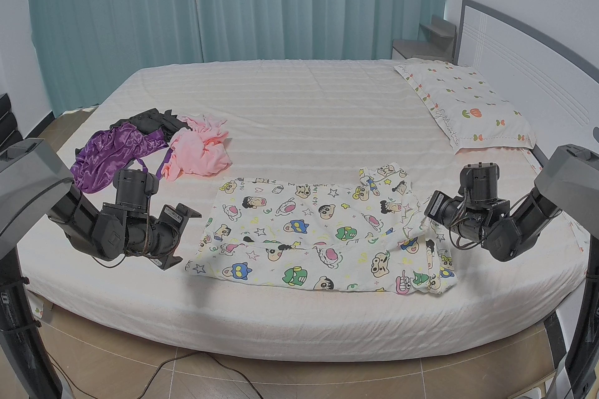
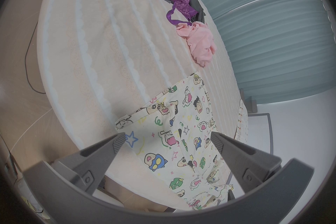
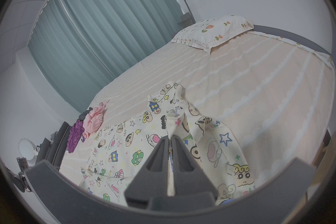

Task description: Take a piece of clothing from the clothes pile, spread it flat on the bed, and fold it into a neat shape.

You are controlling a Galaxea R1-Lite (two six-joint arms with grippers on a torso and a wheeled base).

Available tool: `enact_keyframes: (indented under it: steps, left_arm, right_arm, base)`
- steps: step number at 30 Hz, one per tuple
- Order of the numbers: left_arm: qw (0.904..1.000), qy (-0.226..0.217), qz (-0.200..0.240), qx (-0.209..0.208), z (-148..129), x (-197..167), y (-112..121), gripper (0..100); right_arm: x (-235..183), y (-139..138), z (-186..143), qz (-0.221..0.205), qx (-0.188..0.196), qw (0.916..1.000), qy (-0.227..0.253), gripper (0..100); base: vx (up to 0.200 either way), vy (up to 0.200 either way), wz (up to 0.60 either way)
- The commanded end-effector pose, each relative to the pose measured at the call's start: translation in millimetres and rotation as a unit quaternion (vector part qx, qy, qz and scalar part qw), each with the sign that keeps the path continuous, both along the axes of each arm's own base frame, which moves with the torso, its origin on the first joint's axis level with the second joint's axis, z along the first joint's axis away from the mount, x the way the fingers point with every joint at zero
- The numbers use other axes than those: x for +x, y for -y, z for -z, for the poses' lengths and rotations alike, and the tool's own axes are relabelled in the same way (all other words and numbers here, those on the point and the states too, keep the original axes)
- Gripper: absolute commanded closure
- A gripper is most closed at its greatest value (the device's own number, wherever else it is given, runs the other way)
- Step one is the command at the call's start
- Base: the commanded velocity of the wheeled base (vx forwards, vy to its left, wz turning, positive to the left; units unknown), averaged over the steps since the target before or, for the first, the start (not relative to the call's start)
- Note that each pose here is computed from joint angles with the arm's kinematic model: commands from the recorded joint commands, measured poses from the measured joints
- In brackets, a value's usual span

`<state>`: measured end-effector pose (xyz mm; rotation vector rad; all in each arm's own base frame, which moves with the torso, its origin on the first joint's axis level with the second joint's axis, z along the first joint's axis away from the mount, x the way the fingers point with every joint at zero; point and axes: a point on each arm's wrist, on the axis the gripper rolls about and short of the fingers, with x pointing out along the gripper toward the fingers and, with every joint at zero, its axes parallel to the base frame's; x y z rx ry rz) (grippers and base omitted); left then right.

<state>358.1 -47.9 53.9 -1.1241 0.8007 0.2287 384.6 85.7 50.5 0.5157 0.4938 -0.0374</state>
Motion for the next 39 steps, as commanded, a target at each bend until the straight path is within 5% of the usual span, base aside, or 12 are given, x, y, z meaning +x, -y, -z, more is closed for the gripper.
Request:
enact_keyframes:
  steps: [1,12,31,32,39]
  left_arm:
    - [1.0000,-0.001,-0.001,0.000,1,0,0,0]
    - [1.0000,-0.002,0.000,0.000,2,0,0,0]
    - [1.0000,-0.003,0.000,0.000,2,0,0,0]
    - [1.0000,-0.003,0.000,0.000,2,0,0,0]
    - [1.0000,-0.003,0.000,0.000,2,0,0,0]
  right_arm:
    - [11,-1,-13,0.002,0.003,0.9999,0.010,100]
    - [12,-2,-8,-0.002,-0.006,0.9993,-0.037,100]
    - [-52,-4,13,-0.034,-0.027,0.9917,-0.121,100]
    - [-52,-4,13,-0.034,-0.027,0.9917,-0.121,0]
    - [-72,-4,18,-0.039,-0.026,0.9892,-0.139,0]
  base:
    - [0.000,0.000,0.00]
    - [0.000,0.000,0.00]
    - [0.000,0.000,0.00]
    - [0.000,0.000,0.00]
    - [0.000,0.000,0.00]
